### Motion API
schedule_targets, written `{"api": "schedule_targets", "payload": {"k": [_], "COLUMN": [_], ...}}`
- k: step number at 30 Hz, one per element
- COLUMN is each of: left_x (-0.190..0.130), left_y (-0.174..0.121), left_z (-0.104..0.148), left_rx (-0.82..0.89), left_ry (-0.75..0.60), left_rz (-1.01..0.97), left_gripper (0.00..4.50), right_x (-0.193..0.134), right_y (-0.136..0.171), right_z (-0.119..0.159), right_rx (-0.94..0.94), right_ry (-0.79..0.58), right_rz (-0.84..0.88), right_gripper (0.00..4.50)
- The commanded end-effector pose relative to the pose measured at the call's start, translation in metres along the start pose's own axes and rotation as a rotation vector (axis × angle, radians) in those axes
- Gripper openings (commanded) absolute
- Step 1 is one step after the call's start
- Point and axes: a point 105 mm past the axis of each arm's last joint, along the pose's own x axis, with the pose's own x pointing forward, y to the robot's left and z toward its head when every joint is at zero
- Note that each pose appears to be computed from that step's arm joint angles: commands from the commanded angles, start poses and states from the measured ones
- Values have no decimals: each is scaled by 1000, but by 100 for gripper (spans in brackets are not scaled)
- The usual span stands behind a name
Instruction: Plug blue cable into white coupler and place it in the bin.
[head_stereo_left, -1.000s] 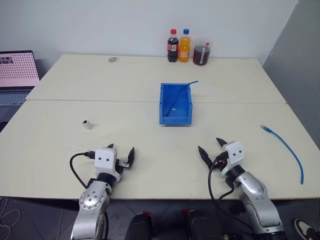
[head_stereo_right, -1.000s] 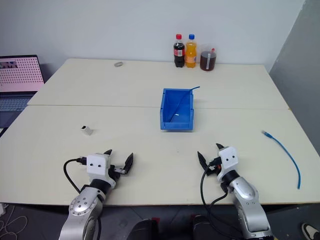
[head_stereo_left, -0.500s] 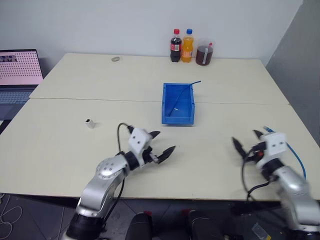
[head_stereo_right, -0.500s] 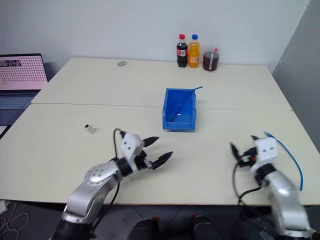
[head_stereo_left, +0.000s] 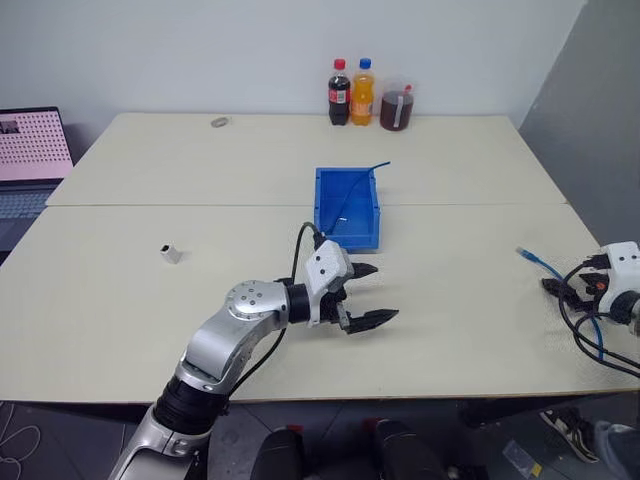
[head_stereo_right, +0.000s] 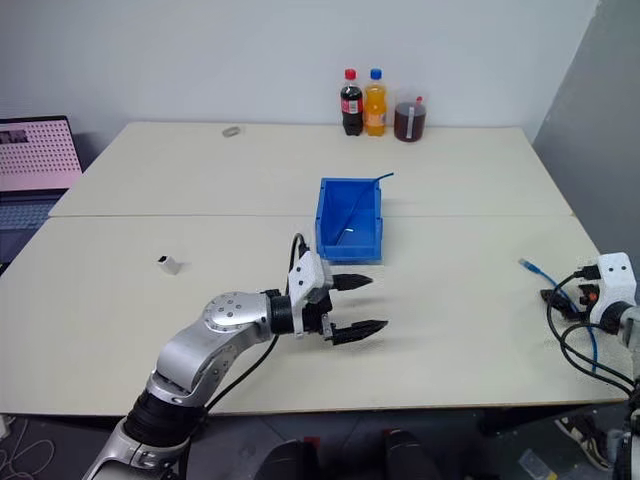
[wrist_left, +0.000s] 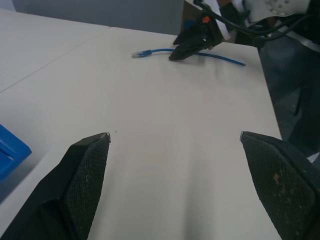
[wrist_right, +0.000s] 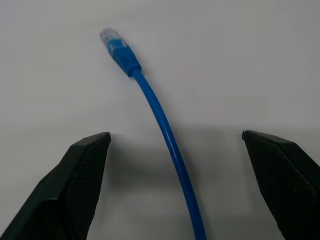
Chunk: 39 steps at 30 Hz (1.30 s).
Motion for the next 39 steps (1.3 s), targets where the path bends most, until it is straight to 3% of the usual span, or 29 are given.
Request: {"api": "schedule_targets", "payload": {"k": [1, 11, 17, 22, 27, 30, 35, 39], "left_x": [-5, -15, -26, -49, -94, -117, -140, -152], "left_y": [-7, -8, -11, -19, -22, -3, 27, 35], "left_z": [11, 5, -3, -21, -55, -67, -65, -68], "left_rx": [16, 0, -36, -90, -203, -216, -192, -180], "left_ry": [-18, 19, 54, 123, 227, 256, 236, 247], "left_rz": [-71, -113, -145, -165, -81, 58, 209, 256], "left_gripper": [450, 450, 450, 450, 450, 450, 450, 450], "right_x": [-3, -1, -2, -7, -23, -22, -2, 12], "right_y": [-7, -1, 19, 70, 155, 208, 293, 337], "right_z": [11, 9, 17, 37, 41, 41, 51, 56], "right_rx": [-27, -86, -219, -424, -666, -806, -966, -1040], "right_ry": [-13, 27, -8, -57, -76, -104, -197, -227], "right_rz": [41, 136, 268, 482, 749, 874, 1032, 1098], "right_gripper": [396, 134, 7, 2, 2, 2, 2, 2]}}
